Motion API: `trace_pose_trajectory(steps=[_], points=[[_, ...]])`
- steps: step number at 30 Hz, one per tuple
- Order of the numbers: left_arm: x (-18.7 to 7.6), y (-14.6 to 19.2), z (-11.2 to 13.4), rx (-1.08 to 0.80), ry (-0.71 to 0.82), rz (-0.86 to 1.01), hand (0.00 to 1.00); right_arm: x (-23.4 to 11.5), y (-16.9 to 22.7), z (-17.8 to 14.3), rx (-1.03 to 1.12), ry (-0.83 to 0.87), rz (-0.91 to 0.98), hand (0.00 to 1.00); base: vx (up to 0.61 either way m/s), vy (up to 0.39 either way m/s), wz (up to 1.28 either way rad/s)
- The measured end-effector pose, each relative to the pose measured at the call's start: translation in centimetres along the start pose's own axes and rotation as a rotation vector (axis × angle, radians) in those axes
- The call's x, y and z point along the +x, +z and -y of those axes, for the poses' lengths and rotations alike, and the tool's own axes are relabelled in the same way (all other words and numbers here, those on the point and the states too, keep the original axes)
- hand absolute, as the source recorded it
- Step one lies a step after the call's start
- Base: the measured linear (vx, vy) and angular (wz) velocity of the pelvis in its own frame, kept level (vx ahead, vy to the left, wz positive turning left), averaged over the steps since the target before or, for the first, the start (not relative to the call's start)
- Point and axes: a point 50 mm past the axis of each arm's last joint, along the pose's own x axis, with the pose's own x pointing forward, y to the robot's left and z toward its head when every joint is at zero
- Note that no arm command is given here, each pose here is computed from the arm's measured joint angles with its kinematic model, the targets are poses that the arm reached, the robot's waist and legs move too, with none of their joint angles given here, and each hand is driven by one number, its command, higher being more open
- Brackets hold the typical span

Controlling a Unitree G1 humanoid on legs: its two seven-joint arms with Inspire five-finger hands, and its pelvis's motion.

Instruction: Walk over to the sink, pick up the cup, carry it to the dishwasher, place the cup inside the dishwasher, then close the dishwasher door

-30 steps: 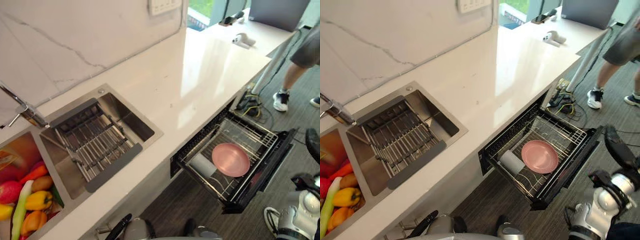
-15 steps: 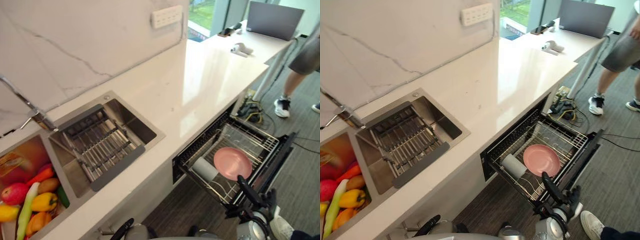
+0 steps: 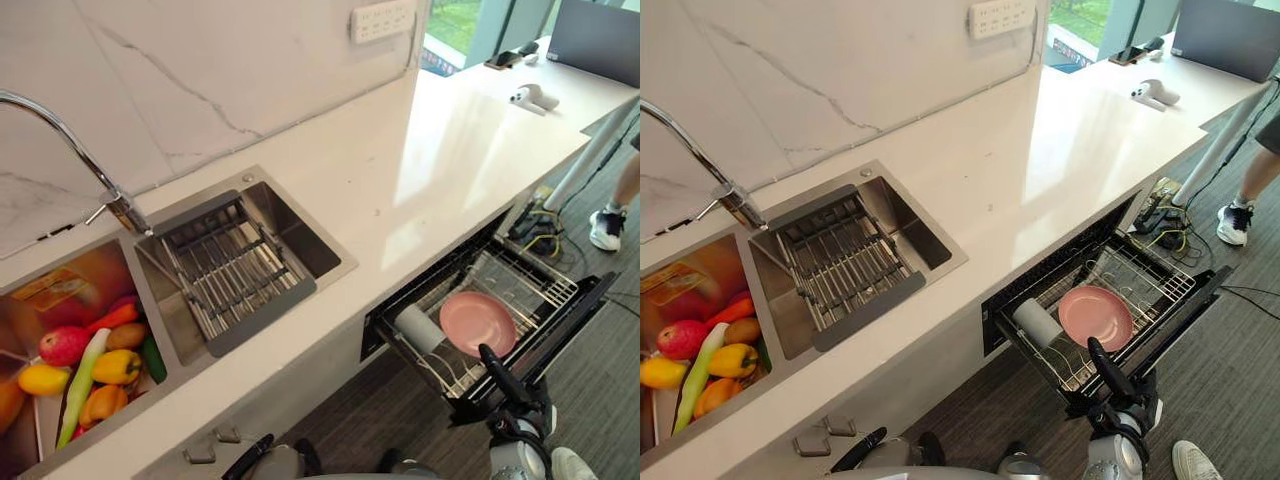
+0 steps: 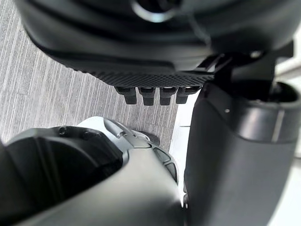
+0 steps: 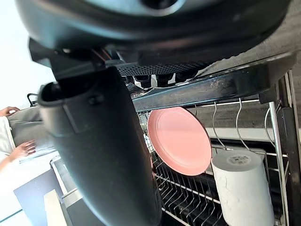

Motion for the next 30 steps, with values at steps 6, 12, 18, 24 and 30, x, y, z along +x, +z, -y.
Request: trace_pose_trajectory(steps=[6,12,18,24,30], points=[[-0.1,0.0,-0.1,0.032,-0.052,0.014,1.0,0.5,-0.4,-1.7,0.035,0.148,-0.045,1.0,0.01,0.009,0.22],[-0.1,-1.0,-1.0,0.023,-0.05,0.003,1.0,2.0,0.4,-6.4,0.032,0.319,-0.074,1.0,0.03,-0.002,0.24],[-0.2,-1.2,-1.5,0.024,-0.097,-0.02,1.0,2.1,-0.3,-9.8,-0.056,0.494,-0.177,1.0,0.07,-0.031,0.15],[-0.4,-1.1,-1.9,0.0,-0.152,-0.057,1.0,0.4,-3.5,-10.1,-0.154,0.617,-0.33,1.0,0.05,0.027,-0.03],[-0.6,-0.6,-3.0,0.009,-0.14,-0.04,1.0,-1.1,-5.5,-7.8,-0.691,0.759,-0.384,1.0,0.05,0.048,-0.13]])
